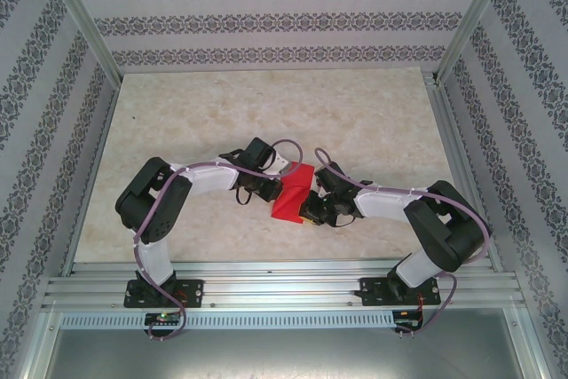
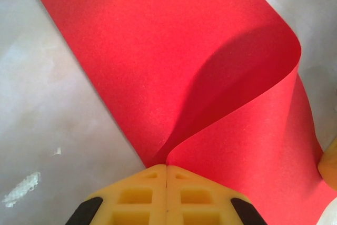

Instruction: Fold a paper plane with a square sheet of paper (fold left side to right side)

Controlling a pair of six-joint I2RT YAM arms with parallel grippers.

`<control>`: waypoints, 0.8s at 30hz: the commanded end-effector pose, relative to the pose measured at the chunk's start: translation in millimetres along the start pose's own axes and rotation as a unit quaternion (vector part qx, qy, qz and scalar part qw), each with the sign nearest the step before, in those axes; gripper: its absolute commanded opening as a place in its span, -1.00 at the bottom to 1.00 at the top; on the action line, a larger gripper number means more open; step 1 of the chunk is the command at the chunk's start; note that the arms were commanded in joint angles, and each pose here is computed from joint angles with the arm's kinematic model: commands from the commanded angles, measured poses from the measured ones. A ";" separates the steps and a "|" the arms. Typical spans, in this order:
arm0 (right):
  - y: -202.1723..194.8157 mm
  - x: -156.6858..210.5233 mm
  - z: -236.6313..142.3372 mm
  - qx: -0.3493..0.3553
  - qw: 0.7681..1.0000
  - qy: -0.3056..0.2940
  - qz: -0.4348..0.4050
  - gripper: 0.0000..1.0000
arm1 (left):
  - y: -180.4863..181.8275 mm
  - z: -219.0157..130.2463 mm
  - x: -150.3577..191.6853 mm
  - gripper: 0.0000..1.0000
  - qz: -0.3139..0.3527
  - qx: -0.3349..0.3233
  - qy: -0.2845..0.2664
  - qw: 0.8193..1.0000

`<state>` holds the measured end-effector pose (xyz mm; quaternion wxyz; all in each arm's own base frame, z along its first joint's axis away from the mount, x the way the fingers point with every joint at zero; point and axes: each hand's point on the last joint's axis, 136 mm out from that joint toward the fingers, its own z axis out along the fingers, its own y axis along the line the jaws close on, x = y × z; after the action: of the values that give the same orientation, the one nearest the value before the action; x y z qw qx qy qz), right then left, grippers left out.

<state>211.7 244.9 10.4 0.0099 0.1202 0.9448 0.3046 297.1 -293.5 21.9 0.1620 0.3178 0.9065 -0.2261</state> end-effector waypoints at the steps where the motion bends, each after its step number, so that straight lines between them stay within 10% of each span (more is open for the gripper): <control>1: -19.1 7.7 7.0 0.040 0.999 0.009 0.001 -0.74 | 5.5 1.0 -10.0 -1.00 0.009 -0.004 -0.011 1.000; 24: 73.8 -68.2 -33.3 -0.153 0.980 -0.127 0.015 -0.69 | 1.1 5.1 -7.8 -1.00 0.009 0.013 -0.008 1.000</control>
<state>265.2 253.3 55.0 0.1072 0.1659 0.8969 0.3956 297.0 -295.0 21.0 0.1597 0.3184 0.9059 -0.2292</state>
